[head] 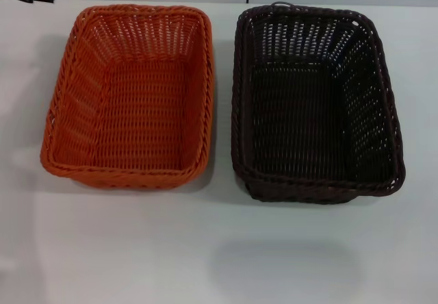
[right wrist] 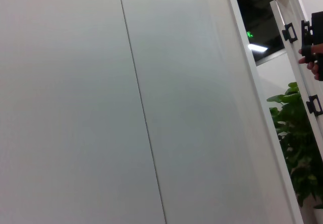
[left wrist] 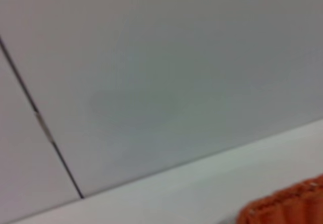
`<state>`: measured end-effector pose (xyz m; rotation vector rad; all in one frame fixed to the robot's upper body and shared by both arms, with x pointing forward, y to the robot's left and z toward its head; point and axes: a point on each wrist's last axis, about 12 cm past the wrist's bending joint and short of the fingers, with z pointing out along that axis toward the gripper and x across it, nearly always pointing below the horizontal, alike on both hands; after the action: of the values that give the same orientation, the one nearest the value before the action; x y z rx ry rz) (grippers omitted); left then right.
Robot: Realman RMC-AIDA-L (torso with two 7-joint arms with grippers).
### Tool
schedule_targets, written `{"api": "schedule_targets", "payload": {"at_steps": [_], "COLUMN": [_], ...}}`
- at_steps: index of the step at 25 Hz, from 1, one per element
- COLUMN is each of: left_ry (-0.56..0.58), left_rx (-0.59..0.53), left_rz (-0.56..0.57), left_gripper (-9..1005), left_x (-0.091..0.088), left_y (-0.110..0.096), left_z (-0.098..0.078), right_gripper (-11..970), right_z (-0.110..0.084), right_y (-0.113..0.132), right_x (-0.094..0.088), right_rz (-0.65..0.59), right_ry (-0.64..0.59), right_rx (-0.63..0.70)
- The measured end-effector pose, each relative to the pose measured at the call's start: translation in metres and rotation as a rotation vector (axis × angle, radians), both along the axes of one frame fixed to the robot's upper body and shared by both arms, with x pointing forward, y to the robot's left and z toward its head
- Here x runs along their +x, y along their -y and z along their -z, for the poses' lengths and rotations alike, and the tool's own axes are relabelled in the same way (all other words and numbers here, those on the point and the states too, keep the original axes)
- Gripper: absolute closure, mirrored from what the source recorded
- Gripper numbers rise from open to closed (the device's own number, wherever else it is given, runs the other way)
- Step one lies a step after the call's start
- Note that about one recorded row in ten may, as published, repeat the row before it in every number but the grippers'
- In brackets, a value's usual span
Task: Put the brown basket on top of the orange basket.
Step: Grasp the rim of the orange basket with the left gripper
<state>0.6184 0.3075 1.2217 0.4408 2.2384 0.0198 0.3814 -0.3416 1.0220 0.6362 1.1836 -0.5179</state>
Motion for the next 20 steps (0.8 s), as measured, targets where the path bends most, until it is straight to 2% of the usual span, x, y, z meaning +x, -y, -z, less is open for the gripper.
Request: {"api": "schedule_targets", "payload": {"at_steps": [6, 7, 10, 15, 20], "left_ry": [-0.107, -0.160, -0.209, -0.291, -0.318], "left_rx": [-0.068, -0.100, -0.119, -0.126, -0.131], "left_rz": [-0.022, -0.037, -0.039, -0.047, -0.051], "left_gripper": [222, 210, 176, 185, 192], "left_x": [-0.007, -0.009, -0.010, -0.008, -0.007], "left_y": [0.009, 0.010, 0.011, 0.014, 0.015], "left_z": [0.011, 0.020, 0.030, 0.057, 0.067], "right_gripper": [150, 150, 150, 149, 149], "right_z": [0.001, 0.002, 0.002, 0.003, 0.003], "right_y": [0.000, 0.000, 0.000, 0.000, 0.001], "right_x": [0.000, 0.000, 0.000, 0.001, 0.000], "right_rz": [-0.005, -0.007, -0.008, -0.011, -0.010], "right_ry": [-0.008, -0.013, -0.017, -0.021, -0.023], "right_rx": [0.003, 0.007, 0.010, 0.009, 0.008]}}
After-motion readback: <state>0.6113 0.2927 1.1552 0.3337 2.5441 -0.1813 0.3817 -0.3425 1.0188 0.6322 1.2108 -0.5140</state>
